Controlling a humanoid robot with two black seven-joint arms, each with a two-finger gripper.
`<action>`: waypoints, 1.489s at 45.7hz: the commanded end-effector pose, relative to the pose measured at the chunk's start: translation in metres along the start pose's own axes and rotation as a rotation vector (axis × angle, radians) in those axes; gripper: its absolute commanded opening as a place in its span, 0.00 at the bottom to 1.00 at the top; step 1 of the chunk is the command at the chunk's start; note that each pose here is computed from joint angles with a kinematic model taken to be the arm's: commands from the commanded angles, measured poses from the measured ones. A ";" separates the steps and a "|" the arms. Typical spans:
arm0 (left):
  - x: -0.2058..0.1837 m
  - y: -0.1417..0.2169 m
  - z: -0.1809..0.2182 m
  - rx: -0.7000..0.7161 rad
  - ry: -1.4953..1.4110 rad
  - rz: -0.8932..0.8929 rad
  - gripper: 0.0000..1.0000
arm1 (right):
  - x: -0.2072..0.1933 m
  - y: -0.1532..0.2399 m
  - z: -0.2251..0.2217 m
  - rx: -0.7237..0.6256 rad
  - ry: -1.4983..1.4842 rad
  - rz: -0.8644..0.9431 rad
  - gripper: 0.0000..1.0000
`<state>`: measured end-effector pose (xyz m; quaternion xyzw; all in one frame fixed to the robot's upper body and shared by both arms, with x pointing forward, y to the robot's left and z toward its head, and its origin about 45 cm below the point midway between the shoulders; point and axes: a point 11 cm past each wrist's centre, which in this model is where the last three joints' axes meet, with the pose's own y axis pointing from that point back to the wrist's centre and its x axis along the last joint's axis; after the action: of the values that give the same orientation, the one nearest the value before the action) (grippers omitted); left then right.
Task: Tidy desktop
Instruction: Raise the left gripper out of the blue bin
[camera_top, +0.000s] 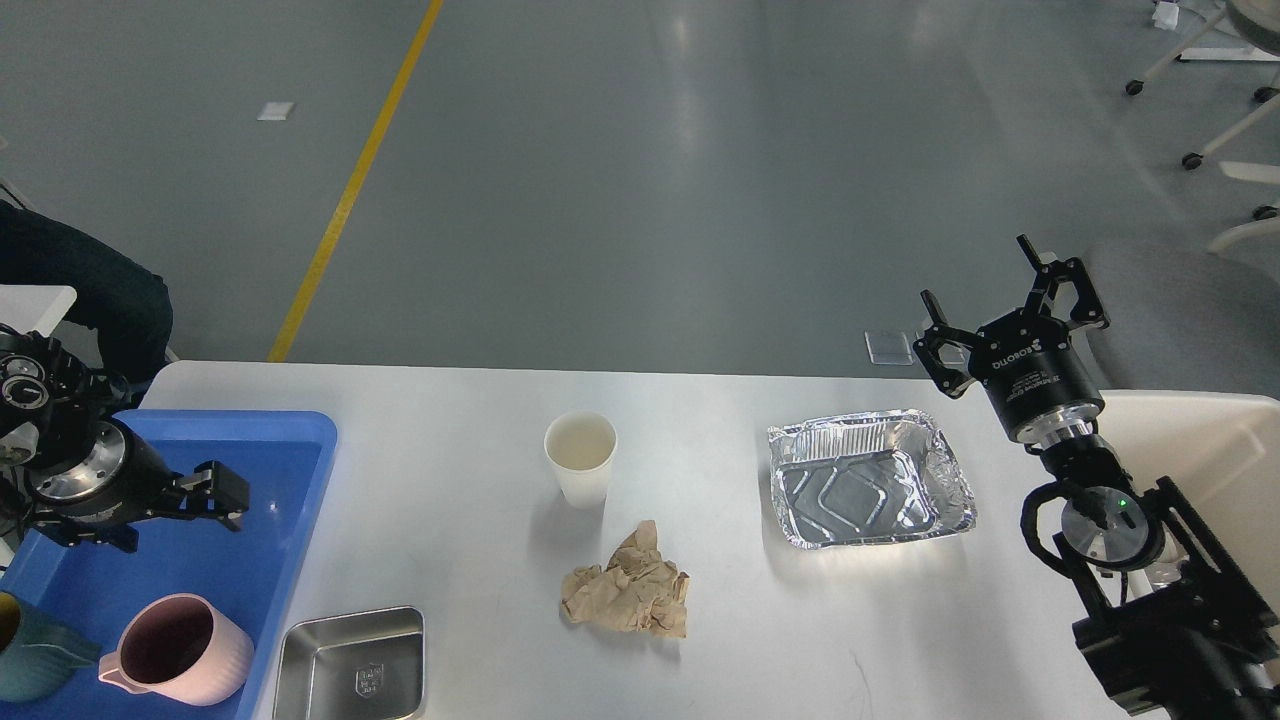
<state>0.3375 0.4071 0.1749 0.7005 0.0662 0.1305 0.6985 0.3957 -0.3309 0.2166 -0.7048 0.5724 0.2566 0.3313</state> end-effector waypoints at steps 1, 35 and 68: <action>0.012 0.007 0.009 -0.043 0.026 0.033 0.98 | -0.002 -0.001 0.002 -0.004 -0.003 -0.004 1.00; 0.077 0.049 0.072 -0.350 0.306 0.458 0.98 | 0.001 0.002 0.005 -0.010 -0.004 0.004 1.00; 0.100 0.084 0.122 -0.831 0.215 0.852 0.98 | 0.002 0.003 0.006 -0.012 -0.004 0.005 1.00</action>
<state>0.4598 0.3208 0.2734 0.3271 -0.2124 0.4812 0.7851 0.3932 -0.3287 0.2113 -0.7055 0.5720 0.2615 0.3268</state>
